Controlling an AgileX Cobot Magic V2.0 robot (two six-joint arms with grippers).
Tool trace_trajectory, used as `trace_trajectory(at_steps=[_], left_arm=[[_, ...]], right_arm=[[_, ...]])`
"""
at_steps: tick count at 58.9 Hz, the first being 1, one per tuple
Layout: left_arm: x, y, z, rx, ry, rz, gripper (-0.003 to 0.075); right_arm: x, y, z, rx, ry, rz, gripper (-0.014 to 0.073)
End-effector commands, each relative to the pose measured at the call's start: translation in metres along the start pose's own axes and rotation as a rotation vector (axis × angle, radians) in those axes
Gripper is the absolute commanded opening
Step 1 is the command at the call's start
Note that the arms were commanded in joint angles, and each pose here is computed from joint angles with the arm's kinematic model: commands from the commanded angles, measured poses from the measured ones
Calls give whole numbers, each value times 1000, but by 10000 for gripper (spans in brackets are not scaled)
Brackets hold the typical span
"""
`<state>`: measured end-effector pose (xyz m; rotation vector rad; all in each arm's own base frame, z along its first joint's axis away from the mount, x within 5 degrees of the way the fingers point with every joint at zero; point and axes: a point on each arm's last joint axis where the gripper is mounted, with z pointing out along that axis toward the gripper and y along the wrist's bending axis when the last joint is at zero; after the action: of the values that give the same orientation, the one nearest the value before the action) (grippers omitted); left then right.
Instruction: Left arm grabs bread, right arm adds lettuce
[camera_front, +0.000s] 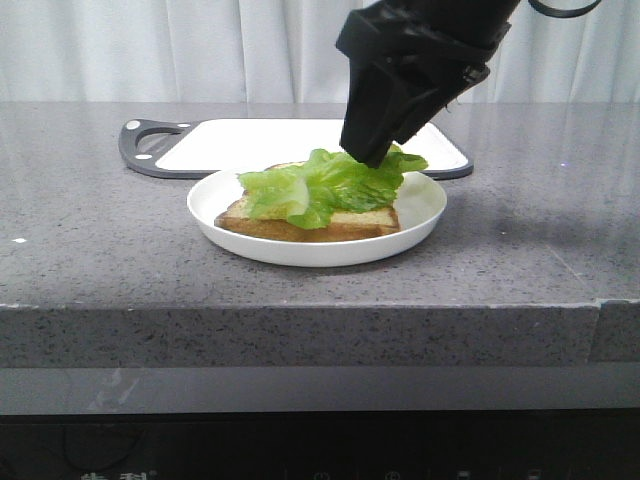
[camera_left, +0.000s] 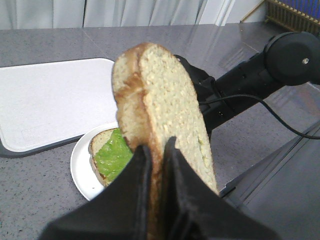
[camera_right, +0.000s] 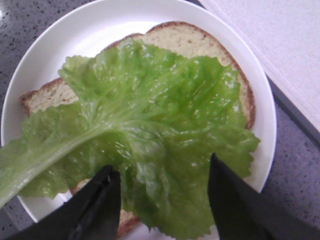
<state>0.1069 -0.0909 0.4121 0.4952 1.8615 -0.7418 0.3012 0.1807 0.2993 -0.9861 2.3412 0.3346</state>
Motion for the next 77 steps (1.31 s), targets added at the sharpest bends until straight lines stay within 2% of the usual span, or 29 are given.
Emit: trace_trajectory(at_steps=[1,14,20,24,34,50,62,70,77], left_arm=[[-15,-3,-6,11,-111,-15,-20],[-15,-3,-6,11,-111,-15,-20],[-15,-3,-6,11,-111,-15,-20],[-15,-3,-6,11,-111,-15,-20],[-15,-3,-6,11,-111,-15,-20],[-15,-3,-6,11,-111,-15,-20],[-15,-3,-6,11,-111,-15,-20],[-15,-3,-6,11,-111,-15,-20],[-15,-3,-6,11,-111,-15,-20]], right_arm=[[-16,2,-32,35,-139,-20,428],[-22,8,-70,58,-236,-39,421],[-21,13,-89,63,-272,-41,367],[-19,15,-97,60,-279,-28,276],[-13,21,-116,57,-295,-31,-74],[15,19,-140,127,-406,38,-58],[61,15,-168,259,-593,146,-58],[97,21,-185,320,-698,227,-58],[124,30,-195,356,-755,251,-58]])
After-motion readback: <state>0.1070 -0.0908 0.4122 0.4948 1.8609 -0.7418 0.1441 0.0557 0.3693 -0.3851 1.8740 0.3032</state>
